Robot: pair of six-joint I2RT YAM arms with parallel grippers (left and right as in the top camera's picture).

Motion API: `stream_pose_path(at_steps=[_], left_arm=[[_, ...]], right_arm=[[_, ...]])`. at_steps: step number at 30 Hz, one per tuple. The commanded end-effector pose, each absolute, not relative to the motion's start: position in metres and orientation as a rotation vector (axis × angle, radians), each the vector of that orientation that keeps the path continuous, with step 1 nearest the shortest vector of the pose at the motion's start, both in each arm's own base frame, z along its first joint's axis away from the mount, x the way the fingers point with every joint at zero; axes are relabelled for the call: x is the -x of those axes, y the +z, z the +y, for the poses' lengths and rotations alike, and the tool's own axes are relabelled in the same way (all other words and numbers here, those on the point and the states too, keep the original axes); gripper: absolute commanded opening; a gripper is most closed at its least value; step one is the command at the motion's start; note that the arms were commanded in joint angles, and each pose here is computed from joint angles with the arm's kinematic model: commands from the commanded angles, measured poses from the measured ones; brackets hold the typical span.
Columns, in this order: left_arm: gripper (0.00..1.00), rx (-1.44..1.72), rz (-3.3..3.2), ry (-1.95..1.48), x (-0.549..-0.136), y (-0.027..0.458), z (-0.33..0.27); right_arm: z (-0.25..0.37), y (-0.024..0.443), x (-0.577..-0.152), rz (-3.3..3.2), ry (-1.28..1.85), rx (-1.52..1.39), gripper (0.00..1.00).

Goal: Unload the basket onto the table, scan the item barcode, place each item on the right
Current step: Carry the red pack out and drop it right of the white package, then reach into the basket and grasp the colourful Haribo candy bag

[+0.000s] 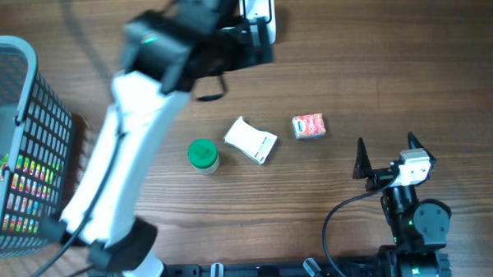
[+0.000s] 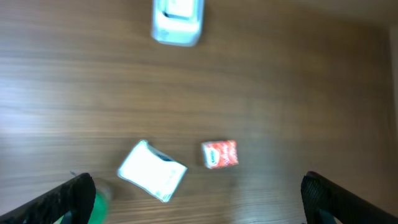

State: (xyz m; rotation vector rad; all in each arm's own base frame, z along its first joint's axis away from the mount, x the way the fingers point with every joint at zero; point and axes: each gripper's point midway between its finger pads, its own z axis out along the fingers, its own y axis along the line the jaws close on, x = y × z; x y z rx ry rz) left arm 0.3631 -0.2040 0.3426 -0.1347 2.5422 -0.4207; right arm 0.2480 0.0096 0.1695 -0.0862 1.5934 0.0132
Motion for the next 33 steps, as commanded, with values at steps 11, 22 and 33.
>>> stream_pose_path(at_steps=[11, 22, 33], left_arm=[[1.0, 0.814, 2.308, -0.038, -0.326, 0.392, 0.045], [1.0, 1.419, 2.064, 0.015, -0.261, 0.384, 0.188], [1.0, 1.655, 2.063, 0.006, -0.244, 0.331, 0.224]], right_arm=[[0.011, 0.17, -0.248, 1.591, 0.014, 0.095, 1.0], [0.011, 0.17, -0.248, 1.591, 0.014, 0.095, 1.0], [0.011, 0.17, -0.248, 1.591, 0.014, 0.095, 1.0]])
